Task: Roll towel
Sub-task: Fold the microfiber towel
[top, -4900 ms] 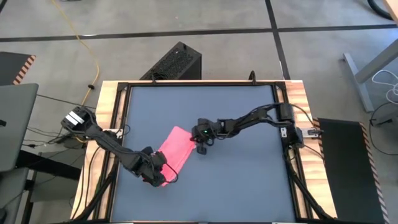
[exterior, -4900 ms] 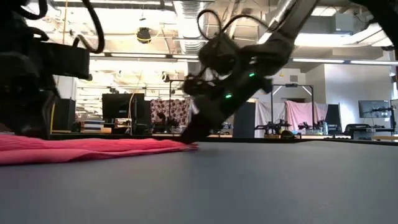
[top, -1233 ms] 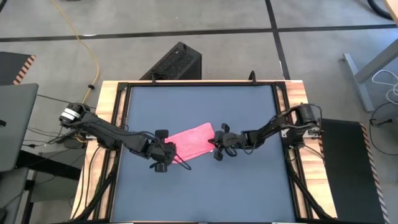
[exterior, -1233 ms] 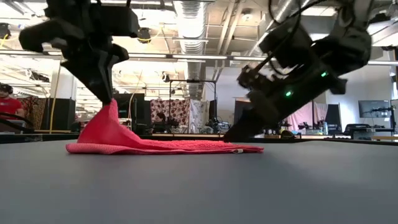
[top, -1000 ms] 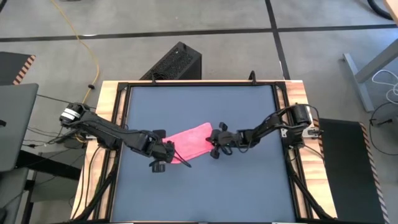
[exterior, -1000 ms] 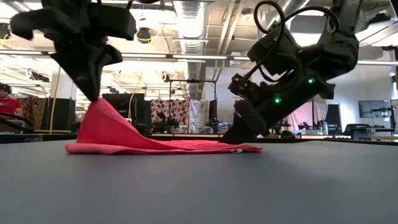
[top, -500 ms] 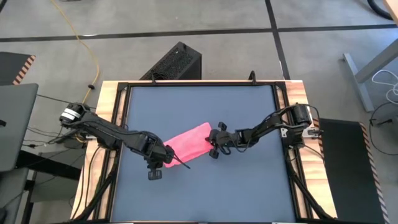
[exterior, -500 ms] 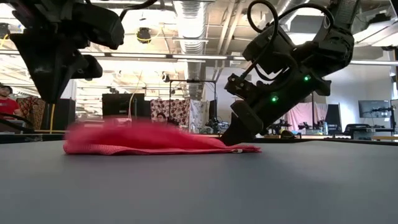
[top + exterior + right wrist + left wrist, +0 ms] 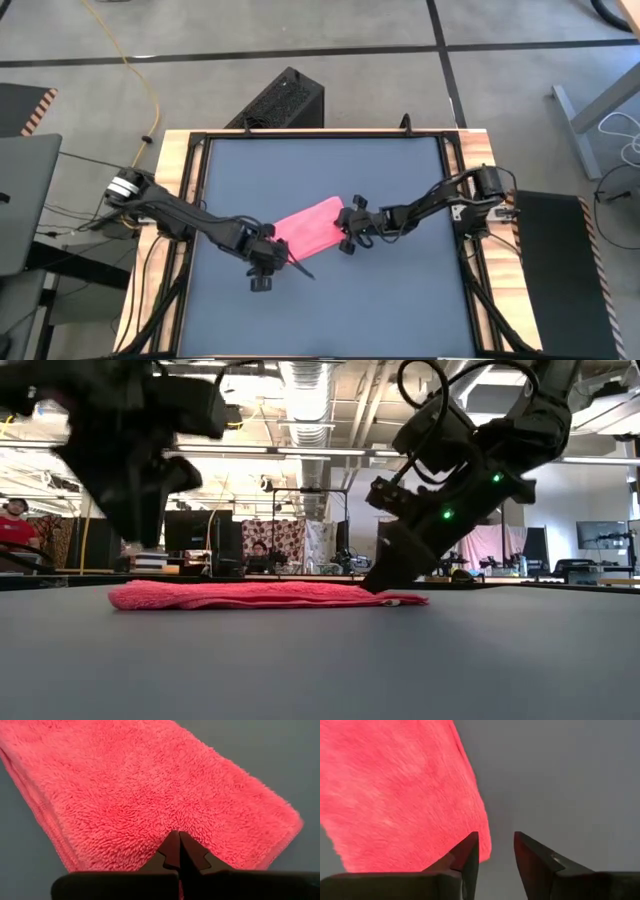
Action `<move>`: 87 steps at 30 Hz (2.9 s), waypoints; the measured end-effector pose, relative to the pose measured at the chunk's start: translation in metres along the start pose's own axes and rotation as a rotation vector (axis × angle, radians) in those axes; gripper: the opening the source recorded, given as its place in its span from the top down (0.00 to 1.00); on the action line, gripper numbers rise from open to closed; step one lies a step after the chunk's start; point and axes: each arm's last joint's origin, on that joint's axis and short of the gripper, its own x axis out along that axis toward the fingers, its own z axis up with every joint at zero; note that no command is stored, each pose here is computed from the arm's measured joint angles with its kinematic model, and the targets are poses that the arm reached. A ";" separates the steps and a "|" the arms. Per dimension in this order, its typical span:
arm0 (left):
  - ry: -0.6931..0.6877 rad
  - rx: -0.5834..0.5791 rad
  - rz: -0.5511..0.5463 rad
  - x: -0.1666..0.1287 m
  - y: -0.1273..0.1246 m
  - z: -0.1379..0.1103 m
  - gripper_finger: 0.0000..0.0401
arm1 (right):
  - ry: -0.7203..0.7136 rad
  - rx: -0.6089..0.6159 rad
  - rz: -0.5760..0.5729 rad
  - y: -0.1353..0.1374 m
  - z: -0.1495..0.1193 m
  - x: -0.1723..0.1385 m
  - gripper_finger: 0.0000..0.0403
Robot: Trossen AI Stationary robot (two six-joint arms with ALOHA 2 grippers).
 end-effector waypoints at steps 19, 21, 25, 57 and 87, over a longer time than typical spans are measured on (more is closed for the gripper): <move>-0.216 0.141 0.124 0.020 -0.010 0.019 0.72 | -0.028 -0.029 0.008 0.002 0.015 -0.021 0.96; -0.217 0.106 0.137 0.027 -0.012 0.019 0.72 | -0.035 -0.021 0.010 0.002 0.016 -0.022 0.96; -0.151 0.111 0.165 0.052 -0.016 0.013 0.72 | -0.038 -0.018 0.011 0.002 0.016 -0.022 0.96; -0.116 0.097 0.338 0.057 -0.001 -0.004 0.73 | -0.048 -0.024 0.033 0.007 0.016 -0.023 0.96; -0.088 -0.013 0.259 0.054 0.027 -0.005 1.00 | -0.006 -0.074 0.059 0.023 0.008 -0.030 0.96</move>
